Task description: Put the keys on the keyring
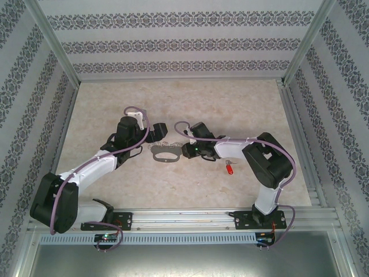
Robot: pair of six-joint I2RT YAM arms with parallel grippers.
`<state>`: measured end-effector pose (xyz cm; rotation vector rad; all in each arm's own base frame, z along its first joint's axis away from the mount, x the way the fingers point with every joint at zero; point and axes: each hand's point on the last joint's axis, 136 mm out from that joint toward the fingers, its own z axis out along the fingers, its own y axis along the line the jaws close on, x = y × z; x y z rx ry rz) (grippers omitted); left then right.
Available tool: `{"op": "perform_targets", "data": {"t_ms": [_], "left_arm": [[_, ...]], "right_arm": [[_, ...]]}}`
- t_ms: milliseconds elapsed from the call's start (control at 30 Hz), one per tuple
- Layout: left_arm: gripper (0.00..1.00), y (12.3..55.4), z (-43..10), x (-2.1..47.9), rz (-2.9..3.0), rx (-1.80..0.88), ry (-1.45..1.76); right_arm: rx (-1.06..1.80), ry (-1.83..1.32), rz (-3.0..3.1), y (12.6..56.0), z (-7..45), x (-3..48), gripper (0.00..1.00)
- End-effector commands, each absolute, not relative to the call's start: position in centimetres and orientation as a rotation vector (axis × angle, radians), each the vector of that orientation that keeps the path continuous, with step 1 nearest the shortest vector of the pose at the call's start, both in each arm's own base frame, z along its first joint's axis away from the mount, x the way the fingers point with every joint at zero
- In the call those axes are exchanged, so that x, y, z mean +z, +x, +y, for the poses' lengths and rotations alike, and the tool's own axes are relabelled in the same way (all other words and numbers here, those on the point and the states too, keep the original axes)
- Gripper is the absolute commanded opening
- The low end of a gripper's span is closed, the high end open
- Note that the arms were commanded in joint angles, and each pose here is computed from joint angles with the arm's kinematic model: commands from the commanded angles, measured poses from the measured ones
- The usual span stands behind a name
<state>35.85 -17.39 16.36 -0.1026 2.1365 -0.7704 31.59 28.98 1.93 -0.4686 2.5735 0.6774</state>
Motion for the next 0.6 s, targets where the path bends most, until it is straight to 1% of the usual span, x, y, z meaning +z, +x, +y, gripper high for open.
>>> {"op": "perform_targets", "data": {"t_ms": [0, 300, 567], "left_arm": [[1.00, 36.42, -17.27, 16.67, 2.113, -0.778, -0.098], [1.00, 36.57, -17.42, 16.61, 2.115, -0.780, -0.094], [1.00, 36.66, -17.47, 16.38, 2.118, -0.778, -0.093]], "right_arm": [[0.708, -0.505, 2.553, 31.81, 29.98, 2.11, 0.22], [0.709, -0.505, 2.556, 31.99, 30.12, 1.99, 0.20], [0.706, -0.501, 2.552, 32.14, 30.09, 1.97, 0.15]]}}
